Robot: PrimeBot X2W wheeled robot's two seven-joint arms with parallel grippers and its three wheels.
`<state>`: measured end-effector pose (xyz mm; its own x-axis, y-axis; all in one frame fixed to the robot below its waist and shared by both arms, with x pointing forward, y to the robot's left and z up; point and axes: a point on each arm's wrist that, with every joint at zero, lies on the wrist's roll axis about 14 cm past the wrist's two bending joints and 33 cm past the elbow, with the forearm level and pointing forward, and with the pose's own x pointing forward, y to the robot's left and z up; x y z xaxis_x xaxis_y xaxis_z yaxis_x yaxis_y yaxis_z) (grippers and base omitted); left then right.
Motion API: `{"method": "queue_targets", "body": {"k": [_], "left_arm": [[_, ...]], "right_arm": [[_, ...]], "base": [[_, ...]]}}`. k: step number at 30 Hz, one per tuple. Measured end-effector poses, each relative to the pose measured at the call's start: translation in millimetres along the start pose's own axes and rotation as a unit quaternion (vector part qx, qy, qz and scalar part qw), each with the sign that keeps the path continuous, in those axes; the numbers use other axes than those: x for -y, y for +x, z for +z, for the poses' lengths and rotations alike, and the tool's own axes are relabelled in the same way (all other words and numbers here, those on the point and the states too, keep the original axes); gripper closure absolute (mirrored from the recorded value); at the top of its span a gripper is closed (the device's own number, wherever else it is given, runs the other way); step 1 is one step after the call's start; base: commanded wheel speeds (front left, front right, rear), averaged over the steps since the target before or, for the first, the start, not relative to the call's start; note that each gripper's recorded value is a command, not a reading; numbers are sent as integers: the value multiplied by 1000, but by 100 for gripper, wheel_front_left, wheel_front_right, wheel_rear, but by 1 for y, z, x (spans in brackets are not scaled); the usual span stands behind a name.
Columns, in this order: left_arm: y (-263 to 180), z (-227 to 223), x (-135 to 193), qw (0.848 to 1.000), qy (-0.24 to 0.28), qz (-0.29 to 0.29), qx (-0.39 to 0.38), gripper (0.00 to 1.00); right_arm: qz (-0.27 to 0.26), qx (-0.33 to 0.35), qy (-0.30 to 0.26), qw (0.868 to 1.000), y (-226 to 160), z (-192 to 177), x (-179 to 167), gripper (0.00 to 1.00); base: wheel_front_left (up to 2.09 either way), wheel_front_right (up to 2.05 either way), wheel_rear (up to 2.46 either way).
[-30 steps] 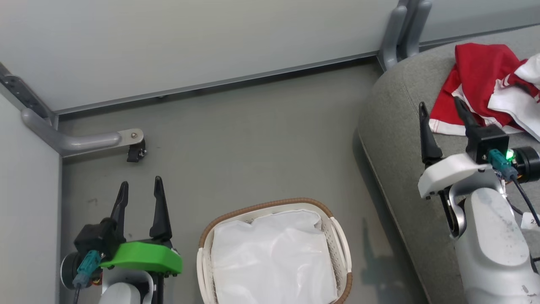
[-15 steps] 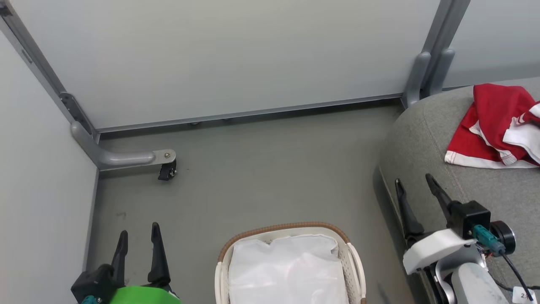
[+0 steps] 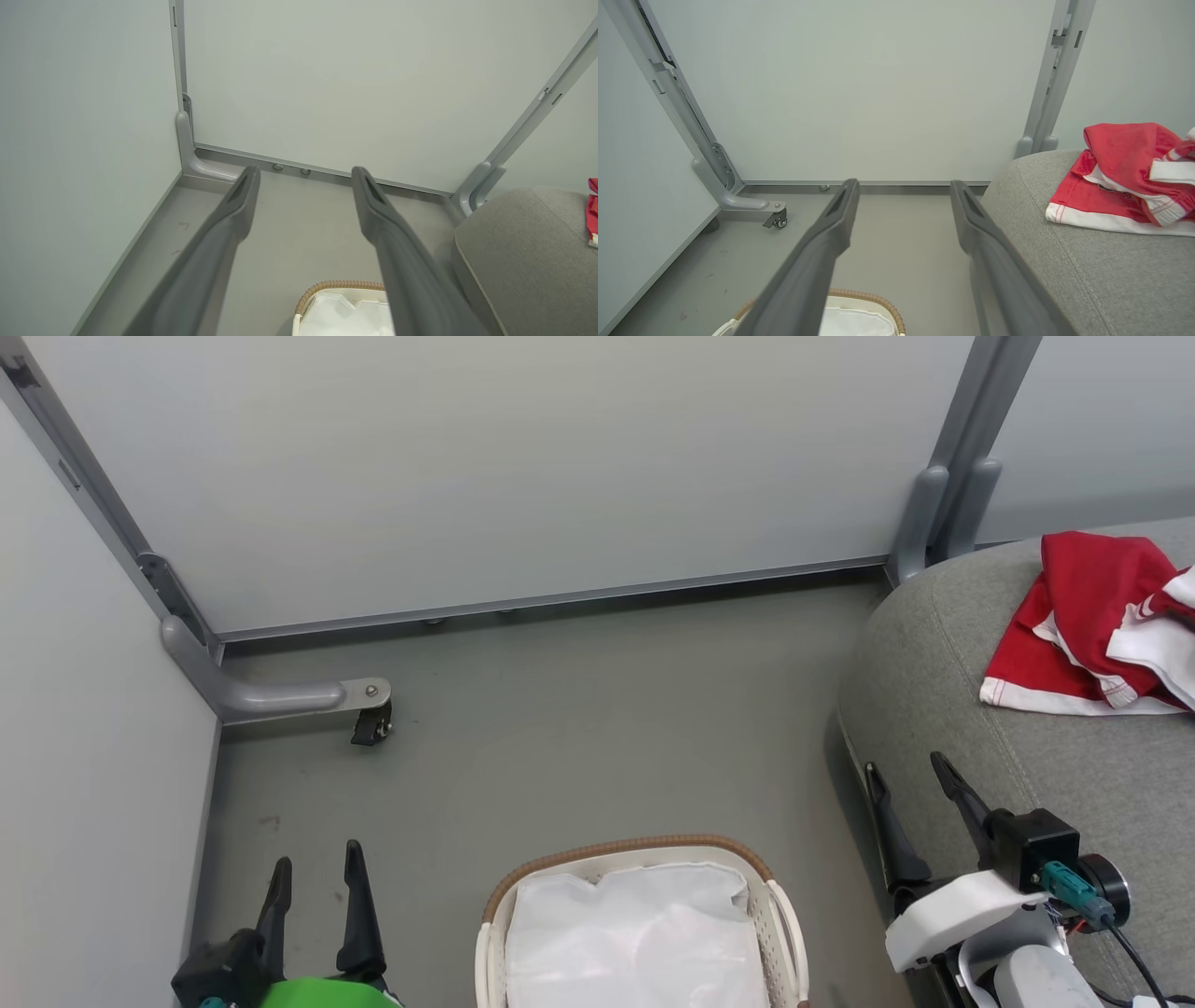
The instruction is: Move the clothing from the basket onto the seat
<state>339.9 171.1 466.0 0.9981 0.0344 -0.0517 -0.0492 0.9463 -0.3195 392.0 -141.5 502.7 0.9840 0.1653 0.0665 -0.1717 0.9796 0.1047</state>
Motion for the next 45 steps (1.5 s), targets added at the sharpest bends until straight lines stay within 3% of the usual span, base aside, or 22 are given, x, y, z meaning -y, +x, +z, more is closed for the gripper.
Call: {"method": "queue_targets", "body": {"k": [9, 10, 15, 25, 45], "left_arm": [[0, -6, 2, 1000, 9, -6, -9, 0], [0, -7, 2, 1000, 9, -6, -12, 100], [-4, -20, -2, 999, 6, 2, -32, 100], [-3, -23, -10, 996, -73, 24, -50, 100], [9, -14, -19, 974, -216, 45, -50, 100]], "right_arm": [[-2, 0, 4, 1000, 0, -1, 1, 0], [-2, -2, 5, 1000, 0, -2, 1, 100], [-8, -35, 15, 999, -9, -22, 1, 100], [-42, -41, 105, 993, -11, -23, 13, 100], [-85, -34, 265, 960, -12, -20, 30, 100]], "base": [[0, 0, 0], [0, 0, 0], [0, 0, 0], [0, 0, 0], [0, 0, 0]]}}
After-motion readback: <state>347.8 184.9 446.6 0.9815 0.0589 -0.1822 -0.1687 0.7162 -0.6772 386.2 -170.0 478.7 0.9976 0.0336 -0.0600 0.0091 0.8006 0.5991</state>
